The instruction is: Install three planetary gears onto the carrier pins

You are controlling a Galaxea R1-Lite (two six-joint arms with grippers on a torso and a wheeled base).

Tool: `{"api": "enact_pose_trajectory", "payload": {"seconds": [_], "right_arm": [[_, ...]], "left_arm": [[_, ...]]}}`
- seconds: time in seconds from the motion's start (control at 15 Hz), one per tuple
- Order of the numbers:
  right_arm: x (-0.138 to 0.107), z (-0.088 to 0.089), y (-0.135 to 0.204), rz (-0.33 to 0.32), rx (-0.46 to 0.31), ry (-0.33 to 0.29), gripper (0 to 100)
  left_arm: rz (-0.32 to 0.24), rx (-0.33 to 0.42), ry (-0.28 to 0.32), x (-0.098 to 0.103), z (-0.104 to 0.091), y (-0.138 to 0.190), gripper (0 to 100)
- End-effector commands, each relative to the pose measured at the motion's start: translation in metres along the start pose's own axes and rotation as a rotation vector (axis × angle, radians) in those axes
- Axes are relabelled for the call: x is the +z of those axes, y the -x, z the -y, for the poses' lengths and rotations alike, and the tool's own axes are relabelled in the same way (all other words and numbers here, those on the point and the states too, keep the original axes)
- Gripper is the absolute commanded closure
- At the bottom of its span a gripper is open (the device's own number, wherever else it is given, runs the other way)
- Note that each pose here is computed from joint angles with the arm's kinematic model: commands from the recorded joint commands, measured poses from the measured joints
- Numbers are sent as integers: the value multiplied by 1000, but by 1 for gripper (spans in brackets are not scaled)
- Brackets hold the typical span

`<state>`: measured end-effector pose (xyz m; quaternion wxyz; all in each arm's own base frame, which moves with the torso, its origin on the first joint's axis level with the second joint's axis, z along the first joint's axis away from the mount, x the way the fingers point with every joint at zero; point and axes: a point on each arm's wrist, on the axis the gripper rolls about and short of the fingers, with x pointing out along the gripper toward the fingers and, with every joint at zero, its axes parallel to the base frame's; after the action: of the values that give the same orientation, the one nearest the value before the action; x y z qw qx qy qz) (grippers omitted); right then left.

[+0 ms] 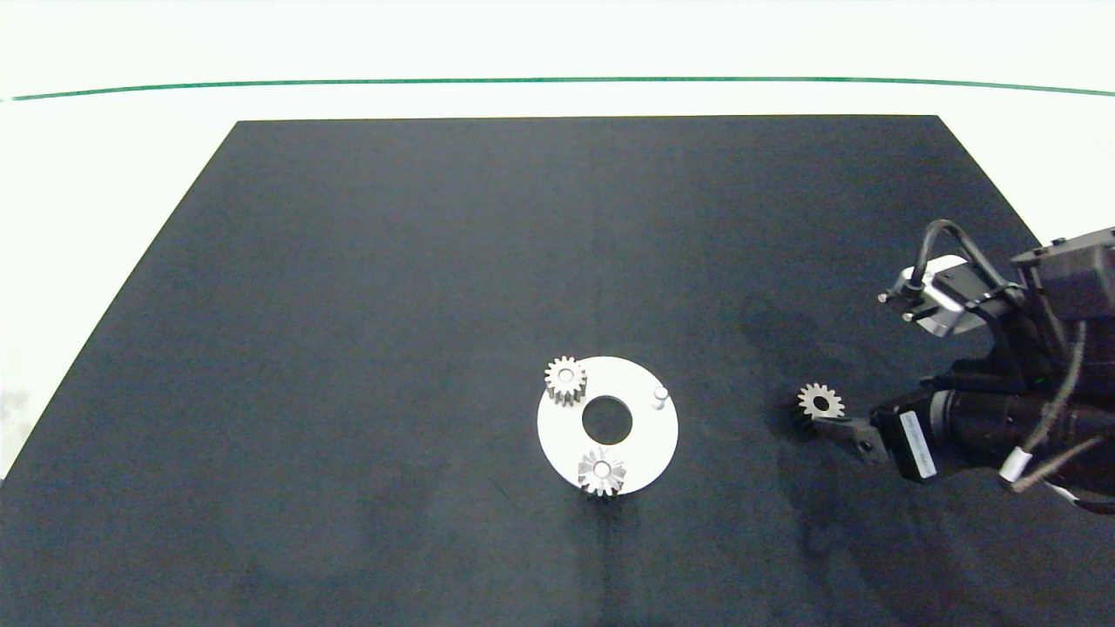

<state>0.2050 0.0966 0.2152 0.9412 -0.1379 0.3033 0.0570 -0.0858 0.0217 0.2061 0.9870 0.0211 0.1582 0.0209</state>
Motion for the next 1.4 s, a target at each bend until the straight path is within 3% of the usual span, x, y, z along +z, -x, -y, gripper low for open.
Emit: {"api": "enact_pose_trajectory", "payload": {"seconds": [0.07, 0.53, 1.0, 1.4], "right_arm": [[3, -2, -43, -83, -25, 3, 0], [5, -4, -52, -98, 19, -6, 0], [4, -5, -57, -109, 59, -23, 14], [4, 5, -60, -115, 67, -51, 26]], "left_arm": [[2, 0, 1, -1, -1, 1, 0], [6, -1, 1, -1, -1, 2, 0], [11, -3, 2, 0, -1, 3, 0], [11, -2, 2, 1, -1, 3, 0]]}}
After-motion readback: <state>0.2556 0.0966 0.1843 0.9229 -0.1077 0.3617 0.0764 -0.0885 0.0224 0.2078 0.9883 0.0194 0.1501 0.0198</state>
